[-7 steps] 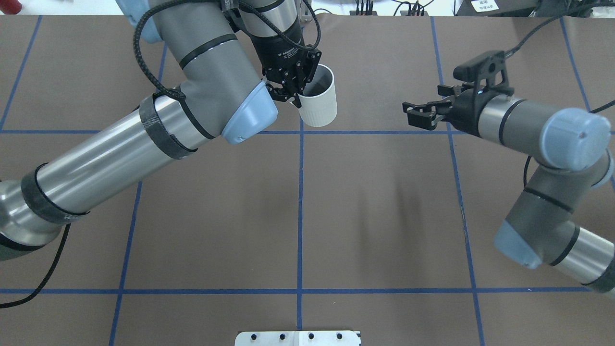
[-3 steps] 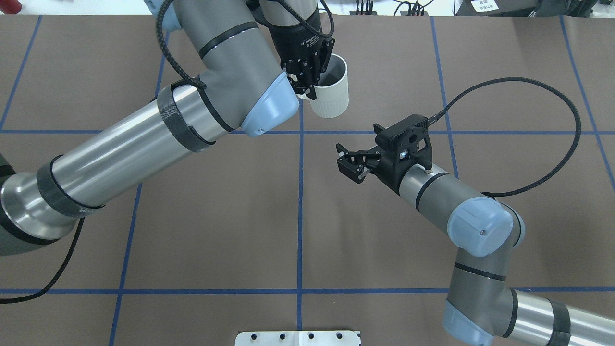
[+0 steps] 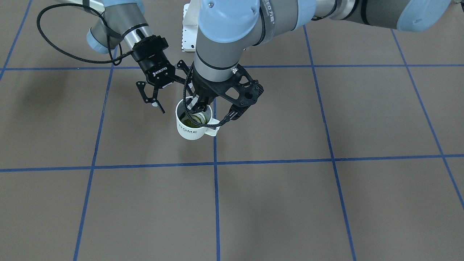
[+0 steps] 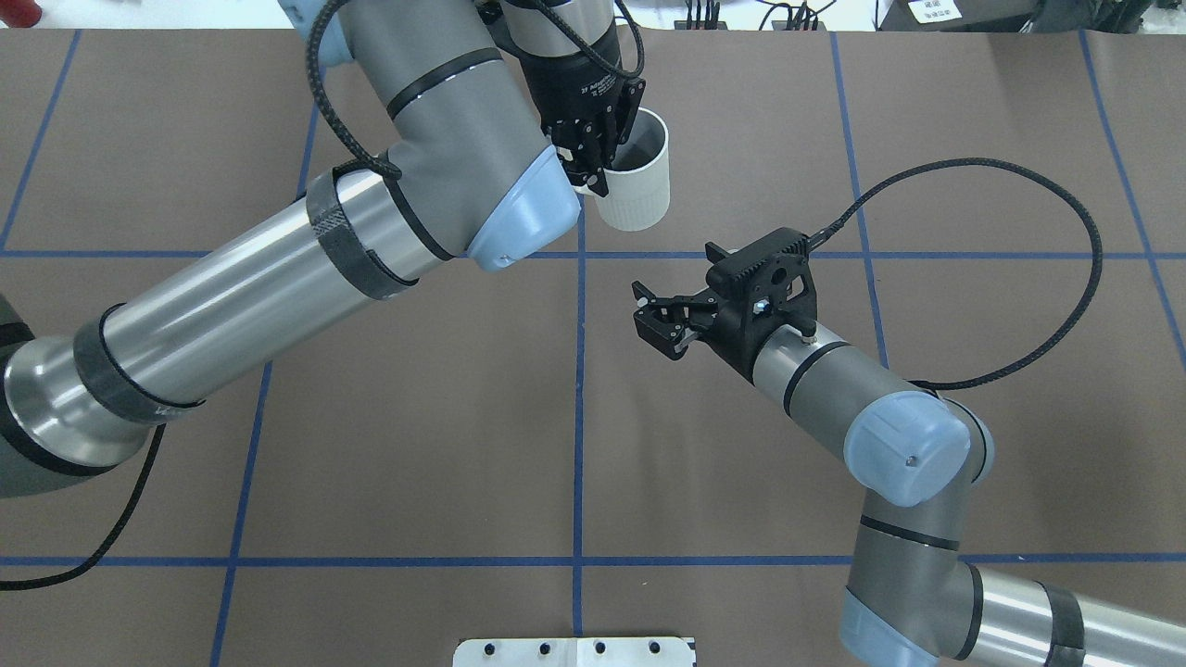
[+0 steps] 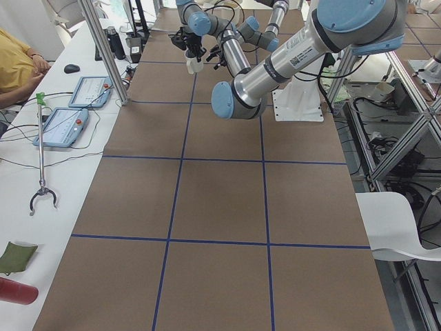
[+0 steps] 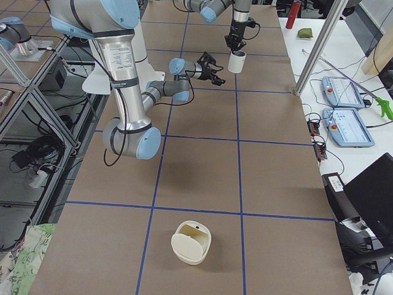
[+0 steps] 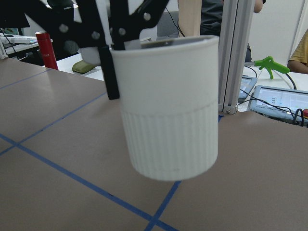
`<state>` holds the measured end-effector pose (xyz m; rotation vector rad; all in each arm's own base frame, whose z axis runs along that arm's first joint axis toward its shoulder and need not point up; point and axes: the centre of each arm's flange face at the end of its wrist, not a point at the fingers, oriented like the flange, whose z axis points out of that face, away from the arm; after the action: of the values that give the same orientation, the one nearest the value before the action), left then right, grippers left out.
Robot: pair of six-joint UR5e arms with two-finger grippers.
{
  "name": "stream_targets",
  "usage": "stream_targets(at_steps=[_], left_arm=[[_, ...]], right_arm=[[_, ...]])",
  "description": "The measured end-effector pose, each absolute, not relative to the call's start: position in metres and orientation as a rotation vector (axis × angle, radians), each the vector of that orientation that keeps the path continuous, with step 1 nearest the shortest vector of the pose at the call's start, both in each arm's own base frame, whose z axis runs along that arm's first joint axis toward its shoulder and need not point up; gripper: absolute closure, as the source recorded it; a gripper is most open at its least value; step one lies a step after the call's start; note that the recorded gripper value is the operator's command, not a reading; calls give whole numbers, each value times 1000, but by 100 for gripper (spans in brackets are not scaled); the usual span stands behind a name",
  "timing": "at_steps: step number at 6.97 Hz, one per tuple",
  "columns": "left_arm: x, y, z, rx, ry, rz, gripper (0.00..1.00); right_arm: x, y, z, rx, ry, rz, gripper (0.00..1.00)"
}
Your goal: Left arm hands cup to right arm to dump lemon
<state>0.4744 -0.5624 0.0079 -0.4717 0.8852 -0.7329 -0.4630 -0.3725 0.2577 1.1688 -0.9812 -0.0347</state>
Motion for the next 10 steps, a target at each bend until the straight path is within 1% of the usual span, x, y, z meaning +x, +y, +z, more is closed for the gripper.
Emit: stream_targets(at_steps=[5, 10], left_arm=[[490, -546, 4, -477, 885, -699, 100], [494, -532, 0, -480, 895, -674, 100]], right_arm=[[-471, -380, 238, 1216, -968, 30, 1], [-470, -383, 239, 1236, -935, 58, 1]])
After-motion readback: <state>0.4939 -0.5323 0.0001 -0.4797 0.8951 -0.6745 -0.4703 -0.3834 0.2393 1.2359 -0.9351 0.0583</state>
